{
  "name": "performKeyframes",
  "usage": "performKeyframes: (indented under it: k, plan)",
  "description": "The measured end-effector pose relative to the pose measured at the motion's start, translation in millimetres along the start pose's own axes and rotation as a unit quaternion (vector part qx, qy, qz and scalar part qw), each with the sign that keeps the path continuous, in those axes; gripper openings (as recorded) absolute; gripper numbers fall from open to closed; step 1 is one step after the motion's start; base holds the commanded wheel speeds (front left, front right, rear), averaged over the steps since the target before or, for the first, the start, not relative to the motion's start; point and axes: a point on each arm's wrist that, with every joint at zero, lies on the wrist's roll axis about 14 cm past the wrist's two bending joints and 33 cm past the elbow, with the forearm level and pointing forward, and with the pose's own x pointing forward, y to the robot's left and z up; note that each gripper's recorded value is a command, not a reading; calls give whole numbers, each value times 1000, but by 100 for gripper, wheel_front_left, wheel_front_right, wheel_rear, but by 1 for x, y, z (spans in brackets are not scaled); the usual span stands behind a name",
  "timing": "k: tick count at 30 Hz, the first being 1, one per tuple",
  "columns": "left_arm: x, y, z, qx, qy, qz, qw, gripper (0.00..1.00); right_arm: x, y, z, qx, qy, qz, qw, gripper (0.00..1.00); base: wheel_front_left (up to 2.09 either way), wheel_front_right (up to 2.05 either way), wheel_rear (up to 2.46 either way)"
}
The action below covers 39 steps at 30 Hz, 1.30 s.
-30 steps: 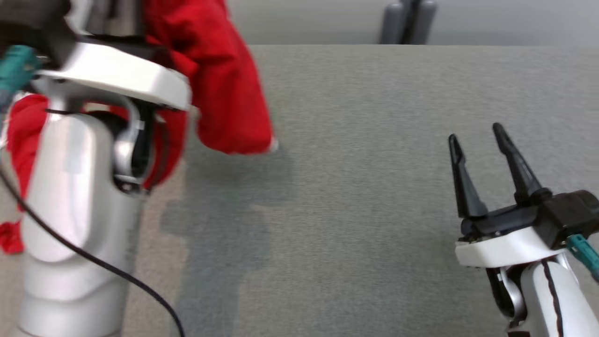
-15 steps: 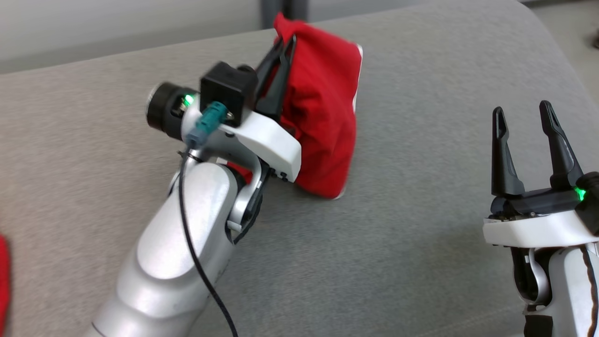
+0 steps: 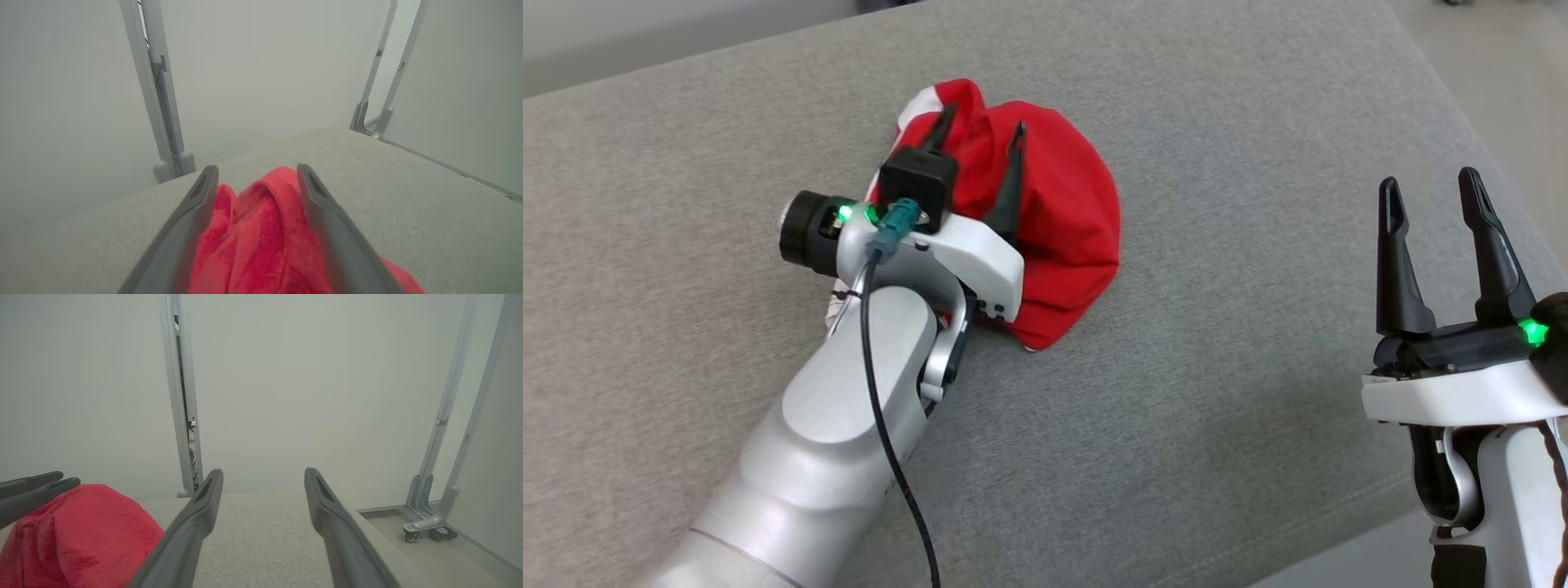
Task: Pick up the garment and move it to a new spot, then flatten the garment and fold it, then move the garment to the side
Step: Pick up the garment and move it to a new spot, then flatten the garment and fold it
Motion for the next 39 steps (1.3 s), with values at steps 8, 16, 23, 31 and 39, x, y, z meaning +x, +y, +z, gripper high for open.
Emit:
performKeyframes:
  k: [8, 16, 23, 31, 39]
  plan:
    - [-20, 56, 72, 5, -110, 88, 990, 100, 7, 35, 3, 8, -10, 47, 999, 100, 0, 0, 0]
    - [-104, 135, 109, 58, -163, 204, 964, 100, -4, 81, 0, 11, -4, 111, 994, 100, 0, 0, 0]
    - [-187, 151, 79, 53, -140, 255, 955, 100, -19, 103, 2, 15, -2, 142, 990, 100, 0, 0, 0]
    - [-243, 126, 58, 7, -148, 279, 949, 100, -34, 113, 7, 23, -3, 157, 987, 100, 0, 0, 0]
    - [-246, 106, 39, 8, -130, 268, 955, 100, -41, 113, -10, 20, 26, 159, 987, 100, 0, 0, 0]
